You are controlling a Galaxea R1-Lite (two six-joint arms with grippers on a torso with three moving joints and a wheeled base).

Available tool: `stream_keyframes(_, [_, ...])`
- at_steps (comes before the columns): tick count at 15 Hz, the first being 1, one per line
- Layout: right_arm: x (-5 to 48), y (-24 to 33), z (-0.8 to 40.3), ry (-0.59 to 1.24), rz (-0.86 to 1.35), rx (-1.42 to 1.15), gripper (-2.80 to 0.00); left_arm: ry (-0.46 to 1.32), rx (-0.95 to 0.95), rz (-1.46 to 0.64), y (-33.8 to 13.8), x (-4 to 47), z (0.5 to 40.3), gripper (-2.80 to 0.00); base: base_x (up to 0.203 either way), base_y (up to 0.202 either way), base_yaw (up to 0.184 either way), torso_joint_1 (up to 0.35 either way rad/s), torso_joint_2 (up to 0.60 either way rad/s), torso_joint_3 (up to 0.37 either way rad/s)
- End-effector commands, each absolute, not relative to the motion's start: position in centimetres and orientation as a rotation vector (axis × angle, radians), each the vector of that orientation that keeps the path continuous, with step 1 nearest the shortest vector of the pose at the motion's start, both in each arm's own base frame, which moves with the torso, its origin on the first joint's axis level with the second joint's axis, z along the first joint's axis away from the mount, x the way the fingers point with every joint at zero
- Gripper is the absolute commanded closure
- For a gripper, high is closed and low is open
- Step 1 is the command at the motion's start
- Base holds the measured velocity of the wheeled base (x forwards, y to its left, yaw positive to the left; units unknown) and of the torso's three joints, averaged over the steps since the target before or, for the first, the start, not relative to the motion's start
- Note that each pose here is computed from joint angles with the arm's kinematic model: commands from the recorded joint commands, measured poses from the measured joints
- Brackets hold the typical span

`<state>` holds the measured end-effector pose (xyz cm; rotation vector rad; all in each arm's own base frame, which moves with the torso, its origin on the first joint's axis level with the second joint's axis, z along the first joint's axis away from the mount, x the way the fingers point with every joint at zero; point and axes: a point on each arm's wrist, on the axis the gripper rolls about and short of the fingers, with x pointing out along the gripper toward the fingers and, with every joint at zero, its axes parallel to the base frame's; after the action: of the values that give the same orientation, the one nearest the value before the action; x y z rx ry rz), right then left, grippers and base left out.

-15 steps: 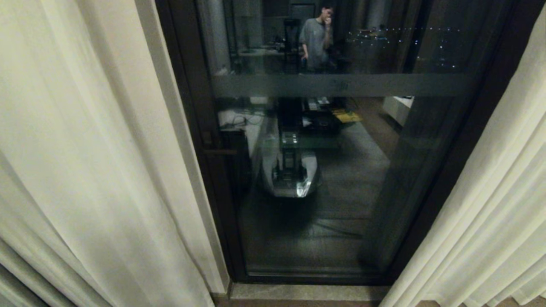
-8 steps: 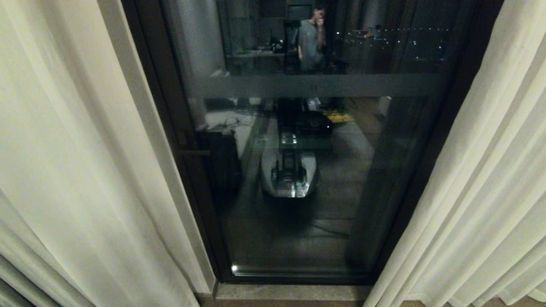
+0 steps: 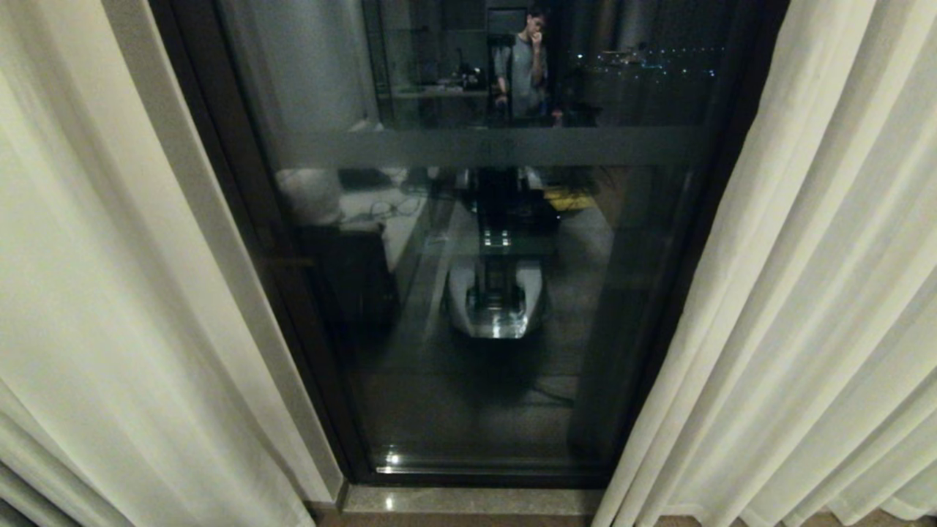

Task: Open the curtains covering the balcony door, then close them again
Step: Pull the inner curtains open on both sides

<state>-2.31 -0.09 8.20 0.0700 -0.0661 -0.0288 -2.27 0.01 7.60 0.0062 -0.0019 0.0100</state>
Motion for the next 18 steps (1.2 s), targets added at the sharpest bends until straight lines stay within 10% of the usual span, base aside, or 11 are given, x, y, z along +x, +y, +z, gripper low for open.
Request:
stream_keyframes(1, [-2.30, -0.09, 8.21, -0.065, -0.028, 0.070, 0.00, -0.004, 0.006, 0.010, 0.01, -2.28, 7.59, 0.00, 0.000, -0.186, 0.007, -0.001, 0.00, 0.010])
stream_keyframes(18, [-2.30, -0.09, 8.21, -0.065, -0.028, 0.070, 0.00, -0.005, 0.006, 0.009, 0.01, -2.29, 7.62, 0.00, 0.000, -0.185, 0.002, 0.004, 0.00, 0.002])
